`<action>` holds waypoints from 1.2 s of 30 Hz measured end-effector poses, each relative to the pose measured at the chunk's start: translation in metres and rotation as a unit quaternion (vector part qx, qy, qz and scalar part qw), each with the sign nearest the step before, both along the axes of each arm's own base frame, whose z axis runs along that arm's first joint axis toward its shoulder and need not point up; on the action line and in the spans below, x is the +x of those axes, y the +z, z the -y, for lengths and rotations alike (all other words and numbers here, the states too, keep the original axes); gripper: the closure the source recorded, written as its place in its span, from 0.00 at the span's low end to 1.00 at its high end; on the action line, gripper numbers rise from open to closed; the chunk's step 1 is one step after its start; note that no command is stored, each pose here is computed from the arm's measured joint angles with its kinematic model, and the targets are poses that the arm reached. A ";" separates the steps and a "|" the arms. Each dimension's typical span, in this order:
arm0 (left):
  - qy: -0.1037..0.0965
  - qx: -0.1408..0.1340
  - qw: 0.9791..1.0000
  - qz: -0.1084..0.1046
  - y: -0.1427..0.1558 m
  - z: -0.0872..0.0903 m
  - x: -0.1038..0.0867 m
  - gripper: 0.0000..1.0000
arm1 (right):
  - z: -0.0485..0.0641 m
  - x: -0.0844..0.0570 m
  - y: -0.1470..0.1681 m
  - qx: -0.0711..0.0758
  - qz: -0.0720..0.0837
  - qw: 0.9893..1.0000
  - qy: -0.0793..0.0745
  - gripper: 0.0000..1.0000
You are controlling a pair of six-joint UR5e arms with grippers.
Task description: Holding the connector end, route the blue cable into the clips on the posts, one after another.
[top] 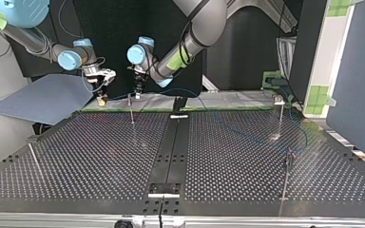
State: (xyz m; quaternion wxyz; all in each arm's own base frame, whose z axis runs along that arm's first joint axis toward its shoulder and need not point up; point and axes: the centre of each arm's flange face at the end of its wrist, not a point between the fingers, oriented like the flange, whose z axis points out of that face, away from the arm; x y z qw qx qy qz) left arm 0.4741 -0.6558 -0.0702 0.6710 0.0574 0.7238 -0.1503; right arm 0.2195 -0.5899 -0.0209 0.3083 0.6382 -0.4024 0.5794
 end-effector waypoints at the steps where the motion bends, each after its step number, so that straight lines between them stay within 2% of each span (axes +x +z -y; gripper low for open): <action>1: 0.000 -0.001 1.000 0.000 0.000 0.000 0.000 1.00 | 0.000 0.000 0.000 0.000 0.000 1.000 0.000 1.00; 8: 0.000 -0.007 1.000 -0.001 0.000 -0.002 0.004 1.00 | 0.003 -0.003 0.000 -0.002 0.004 1.000 -0.002 1.00; 16: -0.005 -0.018 1.000 0.008 0.007 -0.002 0.018 1.00 | 0.003 -0.003 -0.003 -0.003 0.005 1.000 -0.003 1.00; 21: -0.004 -0.026 1.000 0.015 0.014 0.001 0.027 1.00 | 0.003 -0.004 -0.017 0.002 0.003 1.000 -0.002 1.00; 36: 0.006 -0.021 1.000 0.010 0.003 -0.009 0.045 1.00 | 0.008 -0.004 -0.019 0.000 0.005 1.000 0.001 1.00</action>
